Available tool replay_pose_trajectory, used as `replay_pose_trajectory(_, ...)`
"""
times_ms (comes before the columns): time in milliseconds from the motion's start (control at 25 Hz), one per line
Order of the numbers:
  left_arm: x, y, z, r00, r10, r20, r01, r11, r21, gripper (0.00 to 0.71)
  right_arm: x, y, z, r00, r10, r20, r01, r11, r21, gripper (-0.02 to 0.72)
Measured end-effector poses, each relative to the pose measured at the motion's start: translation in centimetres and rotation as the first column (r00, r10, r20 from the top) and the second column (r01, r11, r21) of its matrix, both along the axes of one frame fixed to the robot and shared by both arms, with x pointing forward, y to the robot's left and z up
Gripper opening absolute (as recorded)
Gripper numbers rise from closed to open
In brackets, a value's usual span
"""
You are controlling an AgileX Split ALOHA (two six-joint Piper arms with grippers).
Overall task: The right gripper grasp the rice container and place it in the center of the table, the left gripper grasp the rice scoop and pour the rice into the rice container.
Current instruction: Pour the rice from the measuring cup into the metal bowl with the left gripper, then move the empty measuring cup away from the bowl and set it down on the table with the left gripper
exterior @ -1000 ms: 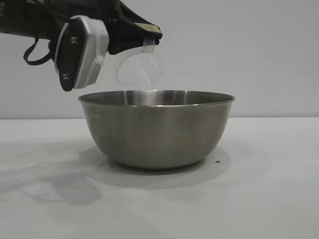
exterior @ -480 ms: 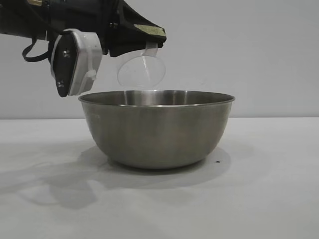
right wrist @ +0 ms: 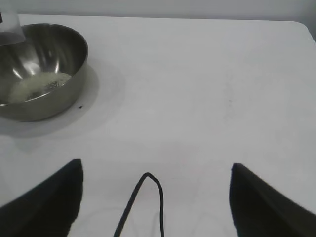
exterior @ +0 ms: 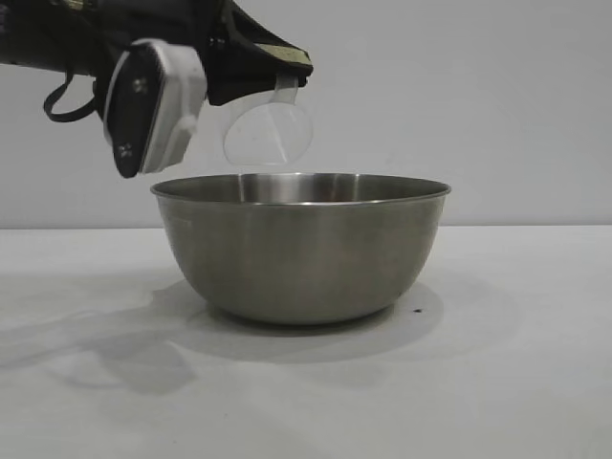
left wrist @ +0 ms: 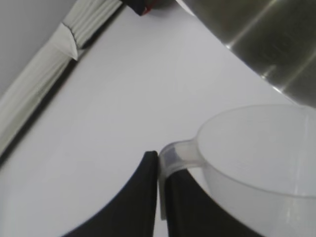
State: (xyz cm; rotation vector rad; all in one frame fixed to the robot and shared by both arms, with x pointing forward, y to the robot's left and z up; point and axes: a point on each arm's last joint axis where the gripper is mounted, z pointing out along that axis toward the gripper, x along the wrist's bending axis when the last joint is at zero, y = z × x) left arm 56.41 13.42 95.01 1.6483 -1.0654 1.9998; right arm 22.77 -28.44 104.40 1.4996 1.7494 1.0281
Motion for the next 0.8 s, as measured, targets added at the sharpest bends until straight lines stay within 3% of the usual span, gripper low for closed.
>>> replay_pose_trajectory(160,0.8,1.0,0.3,0.974,0.090,-0.210,-0.141,0.960,-0.243,0.000,0.0,0.0,0.0,1.000,0.000,0.000,0.000,1.000,0.000,0.545)
replay_pose_trajectory(240,1.1,1.4,0.3,0.947,0.100,-0.307,-0.210,0.912,-0.352,0.000,0.0,0.0,0.0,1.000,0.000,0.000,0.000,1.000,0.000,0.545)
replay_pose_trajectory(320,1.5,1.9,0.4,0.909,0.097,-0.405,-0.295,0.836,-0.463,0.000,0.0,0.0,0.0,1.000,0.000,0.000,0.000,1.000,0.000,0.545)
replay_pose_trajectory(520,2.1,3.3,0.5,0.816,0.027,-0.577,-0.485,0.576,-0.658,0.000,0.0,0.0,0.0,1.000,0.000,0.000,0.000,1.000,0.000,0.545)
replay_pose_trajectory(680,2.5,4.5,0.4,0.766,-0.038,-0.641,-0.592,0.345,-0.728,0.000,0.0,0.0,0.0,1.000,0.000,0.000,0.000,1.000,0.000,0.545)
replay_pose_trajectory(800,2.6,5.5,0.3,0.741,-0.095,-0.664,-0.650,0.141,-0.746,0.000,0.0,0.0,0.0,1.000,0.000,0.000,0.000,1.000,0.000,0.545)
